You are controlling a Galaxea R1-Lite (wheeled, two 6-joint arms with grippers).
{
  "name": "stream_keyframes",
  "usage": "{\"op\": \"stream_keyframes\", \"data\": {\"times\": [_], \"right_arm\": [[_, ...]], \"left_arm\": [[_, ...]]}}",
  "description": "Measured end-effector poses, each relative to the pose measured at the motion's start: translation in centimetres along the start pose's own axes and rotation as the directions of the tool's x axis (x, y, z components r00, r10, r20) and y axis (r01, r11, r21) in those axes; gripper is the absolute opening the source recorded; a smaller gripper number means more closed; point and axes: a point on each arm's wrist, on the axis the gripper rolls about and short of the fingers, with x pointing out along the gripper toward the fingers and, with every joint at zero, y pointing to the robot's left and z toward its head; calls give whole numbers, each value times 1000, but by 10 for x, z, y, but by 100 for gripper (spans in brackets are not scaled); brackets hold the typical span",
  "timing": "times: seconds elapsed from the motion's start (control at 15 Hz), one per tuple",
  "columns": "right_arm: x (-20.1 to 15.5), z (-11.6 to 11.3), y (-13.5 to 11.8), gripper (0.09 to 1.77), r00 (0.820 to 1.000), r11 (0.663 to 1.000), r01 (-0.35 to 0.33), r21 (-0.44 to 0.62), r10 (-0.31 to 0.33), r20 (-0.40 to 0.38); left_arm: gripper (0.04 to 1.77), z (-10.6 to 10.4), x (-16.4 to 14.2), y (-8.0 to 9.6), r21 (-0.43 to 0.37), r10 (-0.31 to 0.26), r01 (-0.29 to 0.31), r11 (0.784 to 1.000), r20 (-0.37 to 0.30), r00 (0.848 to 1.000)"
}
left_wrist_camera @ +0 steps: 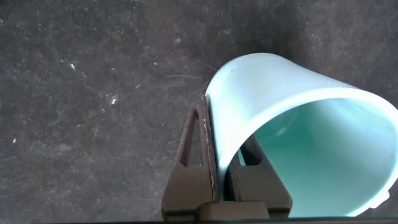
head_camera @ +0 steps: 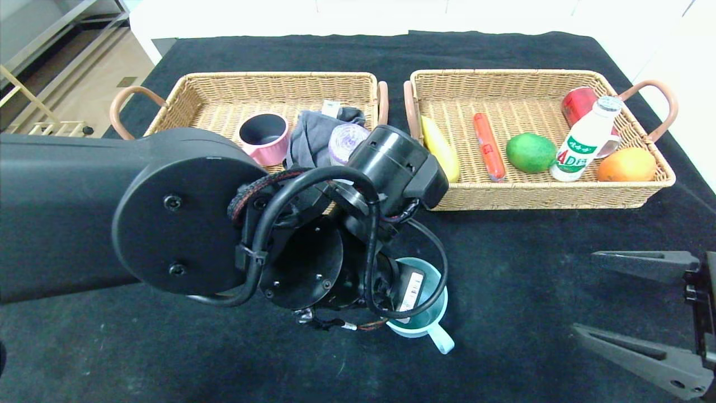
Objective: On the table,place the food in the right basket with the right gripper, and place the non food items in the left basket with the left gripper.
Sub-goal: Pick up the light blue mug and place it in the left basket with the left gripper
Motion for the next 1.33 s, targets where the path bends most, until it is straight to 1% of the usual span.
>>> {"op": "stream_keyframes", "data": {"times": [0.2,0.4,0.53,0.67,0.87,0.93,1.13,1.27,1.33], "right_arm": [[0,0,0,171,1000,1000,0,0,0,0],[-2,1,1,171,1000,1000,1,-3,-1,6],[-2,1,1,171,1000,1000,1,-5,-1,8],[-2,1,1,171,1000,1000,2,-5,-2,8],[-2,1,1,171,1000,1000,1,-4,-1,7],[-2,1,1,171,1000,1000,0,-4,0,7],[-1,0,1,171,1000,1000,-3,-3,3,4],[0,0,1,171,1000,1000,-5,-1,5,1],[0,0,1,171,1000,1000,-6,-2,6,1]], "left_arm": [[18,-1,-2,1,2,-3,3,1000,-1,1000],[18,-4,-14,6,4,-23,23,1000,8,1000],[18,-5,-28,12,-8,-37,38,999,35,999],[18,-3,-48,22,-30,-57,59,998,78,995],[18,-4,-82,45,-76,-61,73,994,152,986],[18,-6,-92,54,-95,-52,69,993,174,983],[18,-11,-119,86,-171,12,30,985,236,972],[18,-12,-133,106,-224,69,-6,975,275,959],[18,-11,-137,114,-248,97,-20,969,301,949]]}}
